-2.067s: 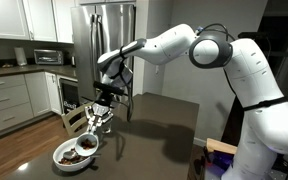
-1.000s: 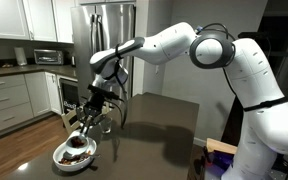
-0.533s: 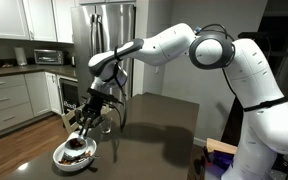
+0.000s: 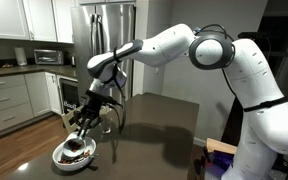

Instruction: Slide the white mug to the right, pour the contents in the white mug into the bowl

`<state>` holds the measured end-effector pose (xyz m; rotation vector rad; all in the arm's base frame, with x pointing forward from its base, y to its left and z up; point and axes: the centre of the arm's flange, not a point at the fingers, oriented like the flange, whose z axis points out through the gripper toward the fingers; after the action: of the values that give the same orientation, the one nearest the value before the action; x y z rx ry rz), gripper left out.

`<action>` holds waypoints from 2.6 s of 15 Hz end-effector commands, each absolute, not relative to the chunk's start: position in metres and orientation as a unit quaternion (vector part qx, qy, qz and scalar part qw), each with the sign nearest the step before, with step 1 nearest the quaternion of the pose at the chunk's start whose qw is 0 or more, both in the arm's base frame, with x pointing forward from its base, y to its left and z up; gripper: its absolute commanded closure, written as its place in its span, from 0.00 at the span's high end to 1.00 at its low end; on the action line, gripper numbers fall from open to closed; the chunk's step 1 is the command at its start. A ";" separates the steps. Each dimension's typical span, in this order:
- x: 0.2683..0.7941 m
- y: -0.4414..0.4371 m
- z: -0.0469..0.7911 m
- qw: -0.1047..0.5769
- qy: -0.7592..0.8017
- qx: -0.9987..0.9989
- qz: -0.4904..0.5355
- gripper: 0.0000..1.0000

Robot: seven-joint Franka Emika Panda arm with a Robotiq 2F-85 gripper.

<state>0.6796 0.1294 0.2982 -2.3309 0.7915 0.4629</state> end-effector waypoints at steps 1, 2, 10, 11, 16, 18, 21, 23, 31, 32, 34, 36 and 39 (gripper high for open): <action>0.670 0.135 0.312 0.304 0.282 -0.901 0.130 0.07; 0.670 0.137 0.313 0.301 0.279 -0.904 0.123 0.07; 0.681 0.143 0.301 0.295 0.284 -0.903 0.132 0.16; 0.681 0.143 0.300 0.294 0.285 -0.902 0.133 0.16; 0.675 0.140 0.307 0.292 0.286 -0.905 0.120 0.07; 0.672 0.140 0.312 0.290 0.286 -0.906 0.114 0.07; 0.669 0.140 0.318 0.286 0.285 -0.909 0.105 0.07; 0.667 0.140 0.323 0.283 0.283 -0.912 0.093 0.07; 0.653 0.137 0.339 0.269 0.268 -0.925 0.020 0.07; 0.651 0.139 0.340 0.266 0.263 -0.927 0.009 0.07; 0.646 0.143 0.339 0.261 0.252 -0.932 -0.012 0.07; 0.639 0.149 0.338 0.254 0.238 -0.937 -0.033 0.07; 0.630 0.154 0.336 0.251 0.227 -0.939 -0.052 0.07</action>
<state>0.6520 0.1541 0.3270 -2.5395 0.6680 -0.0644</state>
